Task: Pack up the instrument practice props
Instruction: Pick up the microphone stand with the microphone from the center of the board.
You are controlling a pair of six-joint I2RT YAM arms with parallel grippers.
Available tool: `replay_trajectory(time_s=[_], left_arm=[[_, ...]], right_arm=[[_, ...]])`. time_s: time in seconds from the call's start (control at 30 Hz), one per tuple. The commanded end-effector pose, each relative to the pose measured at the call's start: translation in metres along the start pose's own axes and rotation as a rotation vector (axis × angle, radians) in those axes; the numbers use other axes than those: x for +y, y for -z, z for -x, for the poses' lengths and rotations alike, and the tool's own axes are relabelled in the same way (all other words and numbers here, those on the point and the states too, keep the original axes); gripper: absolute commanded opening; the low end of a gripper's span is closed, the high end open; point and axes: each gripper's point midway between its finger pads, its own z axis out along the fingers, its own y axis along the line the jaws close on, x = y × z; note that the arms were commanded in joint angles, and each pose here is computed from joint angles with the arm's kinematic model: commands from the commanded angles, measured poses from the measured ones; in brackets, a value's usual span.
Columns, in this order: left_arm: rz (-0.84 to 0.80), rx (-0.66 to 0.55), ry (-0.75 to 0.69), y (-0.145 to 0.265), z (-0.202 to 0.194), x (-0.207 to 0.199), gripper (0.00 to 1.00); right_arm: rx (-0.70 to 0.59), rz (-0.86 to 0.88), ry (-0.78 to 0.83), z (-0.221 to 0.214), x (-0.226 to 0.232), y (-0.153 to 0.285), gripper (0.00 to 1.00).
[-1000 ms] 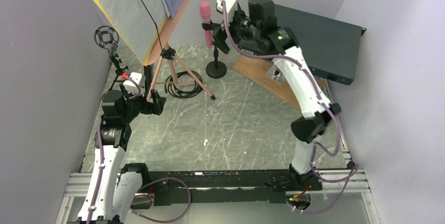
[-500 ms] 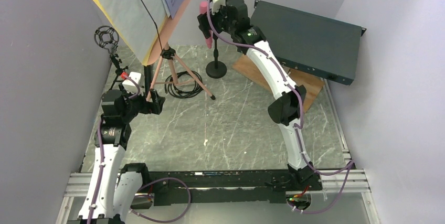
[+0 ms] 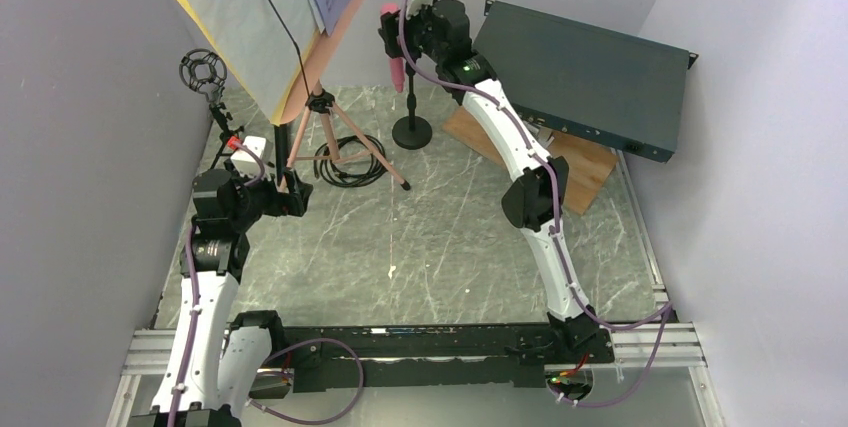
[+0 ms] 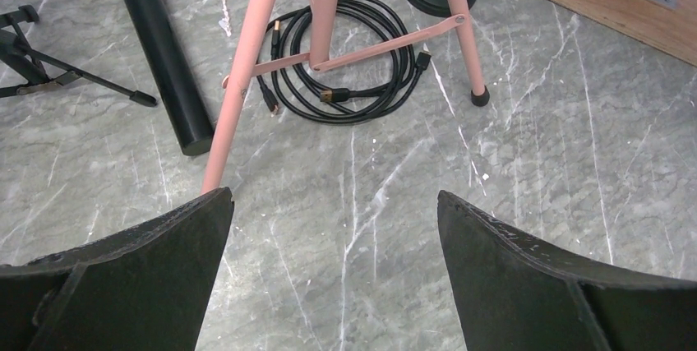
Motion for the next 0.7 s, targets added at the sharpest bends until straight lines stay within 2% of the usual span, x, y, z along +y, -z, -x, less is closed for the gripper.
replay_trajectory(time_s=[0.0, 0.17, 0.3, 0.37, 0.47, 0.67], left_arm=[[-0.023, -0.047, -0.002, 0.003, 0.02, -0.004, 1.0], [-0.015, -0.046, 0.005, 0.003, 0.02, -0.002, 0.99], [-0.013, -0.044, 0.007, 0.002, 0.019, -0.001, 0.99], [-0.012, -0.044, 0.007, 0.003, 0.019, -0.001, 0.99], [-0.012, -0.045, 0.007, 0.003, 0.019, -0.001, 0.99], [-0.02, -0.053, 0.004, 0.005, 0.021, -0.003, 0.99]], right_arm=[[-0.135, -0.012, 0.004, 0.035, -0.003, -0.005, 0.81], [-0.142, -0.005, 0.009, 0.031, -0.002, -0.009, 0.71], [-0.144, 0.032, 0.02, 0.034, 0.002, -0.007, 0.47], [-0.149, 0.058, 0.029, 0.042, 0.006, -0.003, 0.3], [-0.15, 0.091, 0.032, 0.054, 0.01, 0.007, 0.14], [-0.15, 0.149, 0.026, 0.089, 0.02, 0.036, 0.05]])
